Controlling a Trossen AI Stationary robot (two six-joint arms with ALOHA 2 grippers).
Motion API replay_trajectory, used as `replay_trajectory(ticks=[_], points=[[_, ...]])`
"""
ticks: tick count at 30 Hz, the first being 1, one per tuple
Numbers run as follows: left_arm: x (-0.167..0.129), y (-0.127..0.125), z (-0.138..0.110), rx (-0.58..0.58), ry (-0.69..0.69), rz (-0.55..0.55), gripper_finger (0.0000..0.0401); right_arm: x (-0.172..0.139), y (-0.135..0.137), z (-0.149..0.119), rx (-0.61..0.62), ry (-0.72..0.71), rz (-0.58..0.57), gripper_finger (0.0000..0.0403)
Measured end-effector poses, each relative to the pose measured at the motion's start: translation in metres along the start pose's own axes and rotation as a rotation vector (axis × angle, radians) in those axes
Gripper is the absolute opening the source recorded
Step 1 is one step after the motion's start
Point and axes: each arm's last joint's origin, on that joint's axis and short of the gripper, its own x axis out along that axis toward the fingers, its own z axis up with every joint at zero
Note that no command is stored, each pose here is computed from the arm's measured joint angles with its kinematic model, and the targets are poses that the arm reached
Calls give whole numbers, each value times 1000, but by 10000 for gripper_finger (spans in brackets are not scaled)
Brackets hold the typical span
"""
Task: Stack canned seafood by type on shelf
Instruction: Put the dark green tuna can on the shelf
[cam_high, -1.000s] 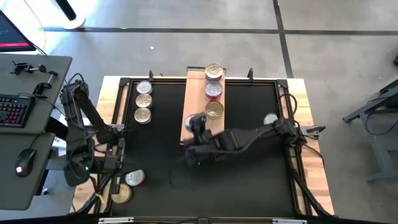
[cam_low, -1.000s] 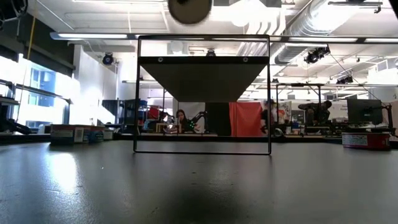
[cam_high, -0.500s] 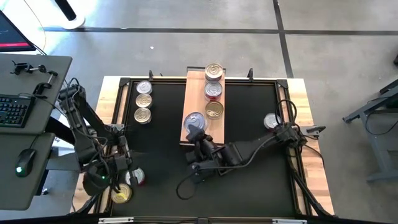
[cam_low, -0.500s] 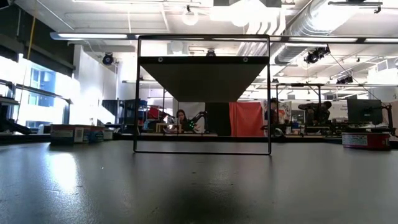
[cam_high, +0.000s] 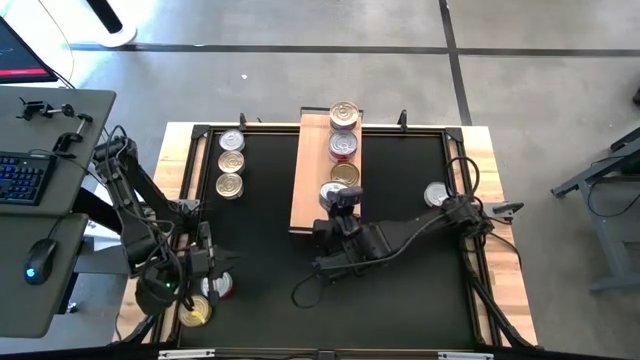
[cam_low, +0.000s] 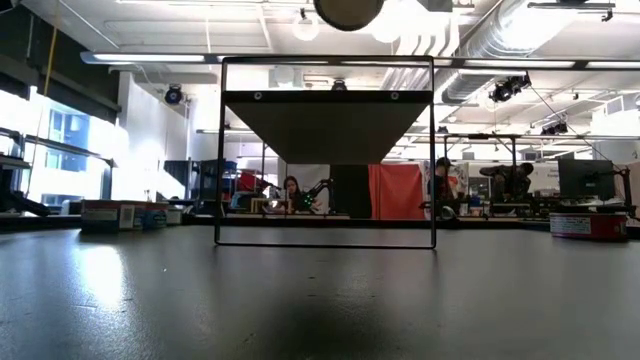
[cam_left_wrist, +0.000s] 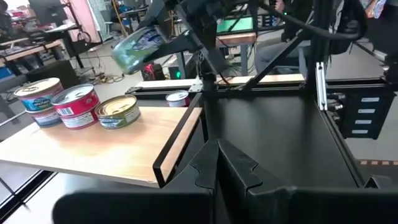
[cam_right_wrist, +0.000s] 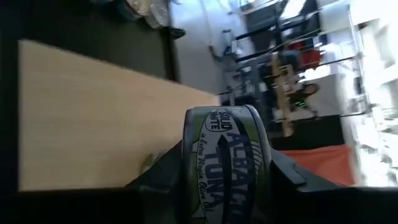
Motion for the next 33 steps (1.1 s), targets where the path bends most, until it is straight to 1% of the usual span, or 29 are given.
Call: replay_trajectory(ticks=[3, 4, 5, 8, 11, 13, 15, 17, 20, 25, 28, 33], points=[[2, 1, 0, -4, 4, 9, 0, 0, 0, -3, 117, 32, 98, 119], [3, 1, 0, -12, 5, 15, 0, 0, 1, -5, 130, 48, 132, 119], [5, 2, 0, -26, 7, 18, 0, 1, 1, -8, 134, 57, 142, 119], [7, 3, 0, -58, 10, 24, 0, -2, -9, -25, 155, 67, 107, 119], [8, 3, 0, -67, 10, 29, 0, -9, -25, -53, 248, 79, 90, 119], [9, 4, 0, -69, 10, 35, 0, -15, -32, -74, 292, 85, 96, 119], [11, 5, 1, -70, 12, 43, 0, -20, -36, -92, 293, 93, 119, 119], [13, 6, 1, -73, 12, 56, 0, -21, -37, -101, 304, 84, 135, 119], [17, 8, 1, -83, 13, 76, 0, -15, -32, -98, 289, 45, 167, 119], [23, 11, 2, -88, 18, 102, 0, 0, -11, -75, 141, -70, 244, 119], [26, 12, 2, -91, 26, 101, 0, 9, -1, -69, 87, -84, 266, 119], [28, 11, 1, -107, 59, 53, 0, 13, -1, -68, 93, -75, 263, 119]])
